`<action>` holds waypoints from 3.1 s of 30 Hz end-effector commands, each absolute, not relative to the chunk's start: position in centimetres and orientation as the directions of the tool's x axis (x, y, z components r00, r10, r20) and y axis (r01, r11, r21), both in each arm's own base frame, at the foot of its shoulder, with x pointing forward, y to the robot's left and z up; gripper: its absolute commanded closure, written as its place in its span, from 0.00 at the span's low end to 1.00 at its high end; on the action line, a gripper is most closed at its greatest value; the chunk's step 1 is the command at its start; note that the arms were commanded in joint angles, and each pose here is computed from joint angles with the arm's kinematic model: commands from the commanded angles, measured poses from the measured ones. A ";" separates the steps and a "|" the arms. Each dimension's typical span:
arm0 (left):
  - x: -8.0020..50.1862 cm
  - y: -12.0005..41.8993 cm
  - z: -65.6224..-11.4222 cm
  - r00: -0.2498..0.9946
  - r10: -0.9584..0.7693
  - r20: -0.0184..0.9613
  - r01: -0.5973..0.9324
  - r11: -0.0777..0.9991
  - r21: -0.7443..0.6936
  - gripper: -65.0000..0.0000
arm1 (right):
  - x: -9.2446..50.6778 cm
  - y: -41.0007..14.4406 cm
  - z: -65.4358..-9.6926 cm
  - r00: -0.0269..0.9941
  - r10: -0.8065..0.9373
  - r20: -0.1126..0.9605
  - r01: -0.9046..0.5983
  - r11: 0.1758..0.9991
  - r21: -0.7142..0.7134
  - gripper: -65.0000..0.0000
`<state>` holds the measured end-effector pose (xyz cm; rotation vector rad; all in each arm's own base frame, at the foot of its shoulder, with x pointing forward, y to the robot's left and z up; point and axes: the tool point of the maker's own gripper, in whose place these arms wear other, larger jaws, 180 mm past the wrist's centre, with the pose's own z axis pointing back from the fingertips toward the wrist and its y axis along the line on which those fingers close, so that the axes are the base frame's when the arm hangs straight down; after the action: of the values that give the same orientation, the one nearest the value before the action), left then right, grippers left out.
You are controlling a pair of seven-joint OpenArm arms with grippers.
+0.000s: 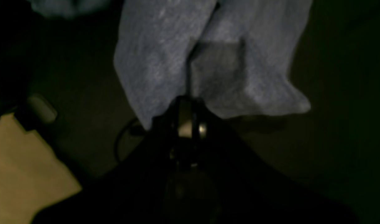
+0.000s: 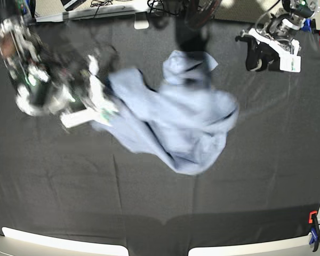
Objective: Layout the t-shirt on the table in an organized manner, then fold the t-shirt properly
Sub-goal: 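Pull the grasped shirt fold with the right gripper to spread the shirt, then grasp the shirt edge with the right gripper and drag it outward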
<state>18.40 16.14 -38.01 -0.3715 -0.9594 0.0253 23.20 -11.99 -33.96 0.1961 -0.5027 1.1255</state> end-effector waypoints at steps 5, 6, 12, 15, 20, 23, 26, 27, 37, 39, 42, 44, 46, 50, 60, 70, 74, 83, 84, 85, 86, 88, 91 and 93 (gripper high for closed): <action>19.3 16.3 -36.8 0.535 0.190 0.823 0.156 0.935 -0.317 0.80 | 20.4 -13.0 -34.4 0.401 0.776 0.487 -0.879 0.476 -0.035 1.00; 19.3 16.3 -36.8 0.535 0.190 0.823 0.156 0.935 -0.318 0.80 | 19.7 -13.2 -34.6 0.413 0.773 0.482 -0.876 0.482 -0.022 1.00; 19.7 16.3 -36.5 0.525 0.190 0.830 0.161 0.935 -0.315 0.80 | 17.7 -14.8 -34.7 0.466 0.758 0.456 -0.849 0.528 -0.010 1.00; 20.0 16.5 -36.4 0.521 0.181 0.834 0.167 0.937 -0.308 0.80 | 18.4 -15.4 -34.0 0.466 0.751 0.468 -0.838 0.544 -0.038 0.86; 20.2 17.1 -36.2 0.520 0.154 0.840 0.181 0.941 -0.285 0.80 | 19.2 -14.6 -32.0 0.453 0.703 0.548 -0.830 0.557 -0.030 0.51; 20.2 17.1 -36.2 0.519 0.152 0.841 0.183 0.942 -0.283 0.80 | 20.2 -13.3 -29.5 0.411 0.646 0.643 -0.827 0.562 -0.035 0.51; 20.3 17.0 -35.9 0.511 0.171 0.842 0.181 0.937 -0.300 0.80 | 23.0 -11.6 -26.5 0.326 0.550 0.769 -0.805 0.588 -0.079 0.51; 20.3 17.0 -35.9 0.509 0.176 0.842 0.180 0.935 -0.305 0.80 | 23.9 -11.1 -25.8 0.307 0.527 0.792 -0.800 0.593 -0.084 0.51; 20.0 16.7 -36.2 0.538 0.194 0.821 0.177 0.926 -0.334 0.80 | 33.7 -5.6 -26.2 0.301 0.407 0.862 -0.790 0.612 -0.014 0.51; 20.0 16.7 -36.2 0.538 0.193 0.820 0.177 0.926 -0.334 0.80 | 35.8 -4.0 -26.8 0.317 0.414 0.853 -0.804 0.595 0.010 0.51; 20.0 16.7 -36.2 0.539 0.193 0.820 0.177 0.926 -0.334 0.80 | 38.9 -1.6 -27.6 0.343 0.459 0.820 -0.825 0.564 0.030 0.51; 20.0 16.7 -36.2 0.538 0.193 0.820 0.177 0.926 -0.333 0.80 | 40.6 -0.1 -28.0 0.368 0.482 0.795 -0.836 0.546 0.055 0.51; 20.0 16.7 -36.2 0.538 0.193 0.820 0.177 0.926 -0.334 0.80 | 42.2 1.5 -28.2 0.392 0.497 0.774 -0.841 0.534 0.083 0.51; 20.0 16.7 -36.2 0.538 0.193 0.820 0.177 0.926 -0.334 0.80 | 44.4 4.0 -29.4 0.439 0.553 0.708 -0.842 0.527 0.110 0.51; 20.0 16.7 -36.2 0.538 0.193 0.820 0.177 0.926 -0.334 0.80 | 45.5 6.7 -35.1 0.546 0.625 0.557 -0.804 0.578 0.139 0.51; 20.0 16.7 -36.2 0.538 0.193 0.820 0.177 0.926 -0.334 0.80 | 47.3 4.8 -37.2 0.547 0.615 0.569 -0.756 0.654 0.020 0.51; 20.0 16.7 -36.2 0.538 0.193 0.821 0.177 0.926 -0.334 0.80 | 48.0 5.6 -36.4 0.528 0.578 0.623 -0.748 0.664 0.017 0.51; 20.0 16.7 -36.2 0.538 0.193 0.821 0.177 0.926 -0.334 0.80 | 47.4 3.2 -38.6 0.549 0.630 0.550 -0.736 0.675 -0.038 0.51; 20.0 16.7 -36.2 0.538 0.193 0.821 0.177 0.926 -0.334 0.80 | 47.0 3.0 -39.1 0.557 0.631 0.540 -0.736 0.677 -0.032 0.51; 20.0 16.7 -36.2 0.538 0.193 0.821 0.177 0.926 -0.334 0.80 | 46.6 2.9 -39.6 0.564 0.634 0.529 -0.736 0.676 -0.025 0.51; 20.0 16.7 -36.2 0.537 0.193 0.821 0.177 0.926 -0.334 0.80 | 45.9 2.8 -40.2 0.573 0.641 0.510 -0.741 0.671 -0.010 0.51; 20.0 16.7 -36.2 0.538 0.193 0.821 0.177 0.926 -0.334 0.80 | 44.1 3.2 -41.2 0.585 0.656 0.476 -0.763 0.645 0.049 0.53; 20.0 16.7 -36.2 0.538 0.193 0.821 0.177 0.926 -0.334 0.80 | 43.1 3.4 -41.8 0.583 0.669 0.461 -0.778 0.624 0.079 0.77; 20.0 16.7 -36.2 0.538 0.192 0.821 0.177 0.926 -0.333 0.80 | 43.8 3.0 -41.4 0.566 0.676 0.472 -0.782 0.622 0.047 1.00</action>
<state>19.57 16.54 -37.23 -0.3988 -0.9689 0.0118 42.67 3.24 -42.53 0.2931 -0.4200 0.8526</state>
